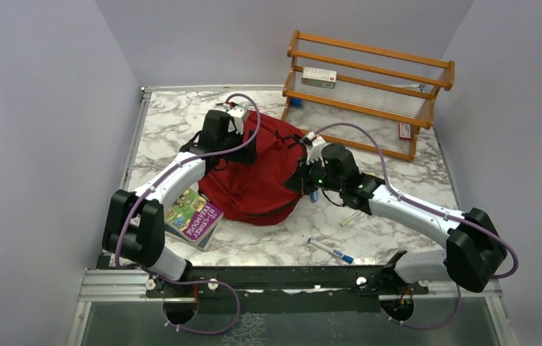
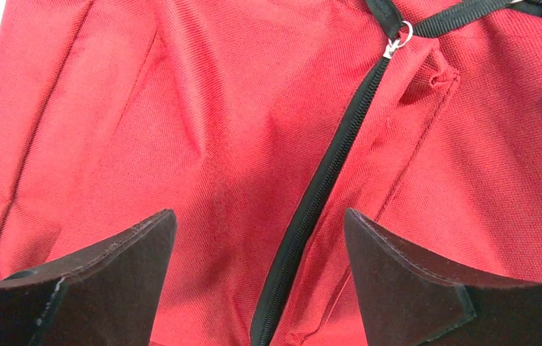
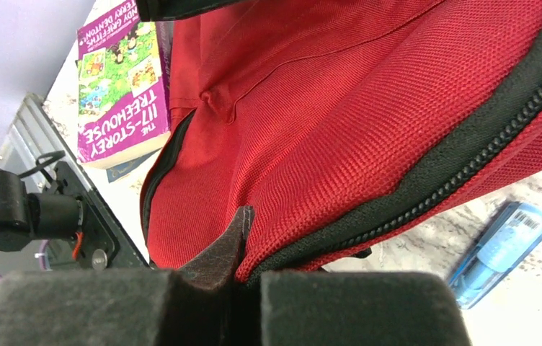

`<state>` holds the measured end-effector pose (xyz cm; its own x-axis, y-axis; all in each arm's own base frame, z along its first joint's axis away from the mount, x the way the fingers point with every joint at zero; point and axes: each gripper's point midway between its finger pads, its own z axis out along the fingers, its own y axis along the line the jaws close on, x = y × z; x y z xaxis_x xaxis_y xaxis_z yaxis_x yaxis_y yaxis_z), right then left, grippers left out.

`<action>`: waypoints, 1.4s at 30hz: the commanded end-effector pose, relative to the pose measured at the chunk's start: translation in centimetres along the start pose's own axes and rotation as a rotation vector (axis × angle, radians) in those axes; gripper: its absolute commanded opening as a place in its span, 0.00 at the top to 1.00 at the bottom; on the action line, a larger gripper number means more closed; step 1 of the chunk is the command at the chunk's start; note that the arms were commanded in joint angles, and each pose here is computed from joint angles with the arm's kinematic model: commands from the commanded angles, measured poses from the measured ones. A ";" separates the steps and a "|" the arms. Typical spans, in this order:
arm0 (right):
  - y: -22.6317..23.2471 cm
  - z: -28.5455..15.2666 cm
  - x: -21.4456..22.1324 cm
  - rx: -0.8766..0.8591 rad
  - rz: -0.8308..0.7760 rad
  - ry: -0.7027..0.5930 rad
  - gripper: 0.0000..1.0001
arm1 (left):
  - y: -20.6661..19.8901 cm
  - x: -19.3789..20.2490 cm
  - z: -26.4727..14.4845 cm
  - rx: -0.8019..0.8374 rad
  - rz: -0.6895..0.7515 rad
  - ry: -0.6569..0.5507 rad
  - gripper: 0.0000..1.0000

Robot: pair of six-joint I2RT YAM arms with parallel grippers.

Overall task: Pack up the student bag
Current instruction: Move the student bag to the center of the board.

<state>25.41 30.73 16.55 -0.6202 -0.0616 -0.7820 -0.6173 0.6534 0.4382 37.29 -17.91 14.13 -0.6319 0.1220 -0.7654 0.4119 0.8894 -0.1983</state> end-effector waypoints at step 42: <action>-7.8 -4.2 -3.7 0.556 0.000 -0.089 0.35 | -0.6 4.3 3.3 -0.141 0.142 0.220 0.39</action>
<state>28.33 24.62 16.56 -0.6356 0.0791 -0.7679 -0.2866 0.8995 0.3299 36.53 -18.78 6.26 -0.7350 0.3568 -0.5766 0.4405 0.8977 -0.0060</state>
